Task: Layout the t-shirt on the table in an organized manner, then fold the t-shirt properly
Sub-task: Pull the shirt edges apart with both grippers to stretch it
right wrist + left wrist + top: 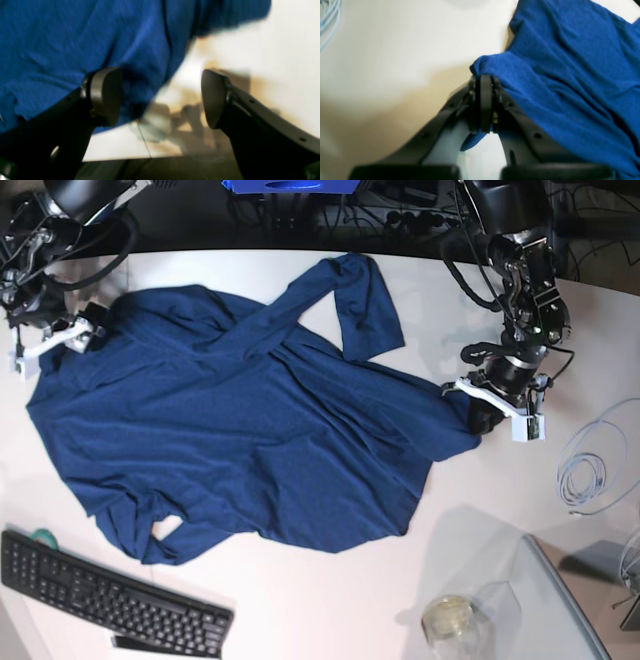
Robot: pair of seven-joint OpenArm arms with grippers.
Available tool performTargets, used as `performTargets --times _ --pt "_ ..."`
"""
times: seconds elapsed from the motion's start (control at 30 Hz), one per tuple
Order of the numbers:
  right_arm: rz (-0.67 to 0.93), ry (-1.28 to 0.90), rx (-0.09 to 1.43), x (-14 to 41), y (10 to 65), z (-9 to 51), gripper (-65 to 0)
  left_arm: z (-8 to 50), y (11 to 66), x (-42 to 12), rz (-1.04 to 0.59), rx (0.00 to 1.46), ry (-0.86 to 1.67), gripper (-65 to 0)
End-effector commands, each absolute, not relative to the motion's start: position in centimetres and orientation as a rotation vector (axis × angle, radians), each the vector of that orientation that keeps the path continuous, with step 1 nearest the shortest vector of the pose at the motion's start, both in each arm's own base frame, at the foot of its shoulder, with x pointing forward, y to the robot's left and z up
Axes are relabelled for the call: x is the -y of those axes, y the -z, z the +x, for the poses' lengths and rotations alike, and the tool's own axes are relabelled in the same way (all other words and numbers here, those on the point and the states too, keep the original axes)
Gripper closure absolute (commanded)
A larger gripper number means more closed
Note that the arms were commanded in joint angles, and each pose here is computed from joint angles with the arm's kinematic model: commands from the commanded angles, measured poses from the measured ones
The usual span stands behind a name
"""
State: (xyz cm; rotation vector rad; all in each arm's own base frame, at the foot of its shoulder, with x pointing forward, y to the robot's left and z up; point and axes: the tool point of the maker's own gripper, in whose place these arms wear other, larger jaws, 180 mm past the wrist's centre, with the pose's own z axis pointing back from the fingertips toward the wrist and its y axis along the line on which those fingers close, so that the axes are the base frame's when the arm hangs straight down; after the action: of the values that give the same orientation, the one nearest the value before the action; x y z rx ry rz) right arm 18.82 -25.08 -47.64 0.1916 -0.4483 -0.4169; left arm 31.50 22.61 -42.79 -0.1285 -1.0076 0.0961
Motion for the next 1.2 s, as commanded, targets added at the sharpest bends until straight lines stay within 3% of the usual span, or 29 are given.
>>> performTargets --times 0.0,0.2,0.27,0.37,0.4,0.9,1.17 --pt "0.183 0.409 0.482 25.7 47.0 19.7 -46.2 32.5 41.2 -23.1 -0.126 1.066 -0.1 0.0" --pt "0.241 0.428 0.451 24.5 48.6 20.0 -44.0 31.9 41.6 -23.2 -0.122 1.054 -0.098 0.0" --pt "0.234 0.428 0.45 24.7 48.4 19.8 -32.4 31.9 41.6 -23.3 -0.12 1.055 -0.1 0.0" --pt "0.199 0.413 0.451 25.5 47.4 19.5 -2.4 31.8 41.6 -23.3 -0.119 1.054 -0.102 0.0" --pt "0.186 0.405 0.444 25.7 46.9 19.4 0.0 31.8 41.6 -23.4 -0.118 1.054 -0.101 0.0" --pt "0.063 0.323 0.524 27.8 38.1 20.1 0.0 30.6 36.1 -24.0 -0.037 1.167 0.006 0.0" --pt "0.19 0.519 0.406 26.9 43.5 17.7 0.0 29.0 38.2 -24.1 -0.044 1.106 -0.008 0.0"
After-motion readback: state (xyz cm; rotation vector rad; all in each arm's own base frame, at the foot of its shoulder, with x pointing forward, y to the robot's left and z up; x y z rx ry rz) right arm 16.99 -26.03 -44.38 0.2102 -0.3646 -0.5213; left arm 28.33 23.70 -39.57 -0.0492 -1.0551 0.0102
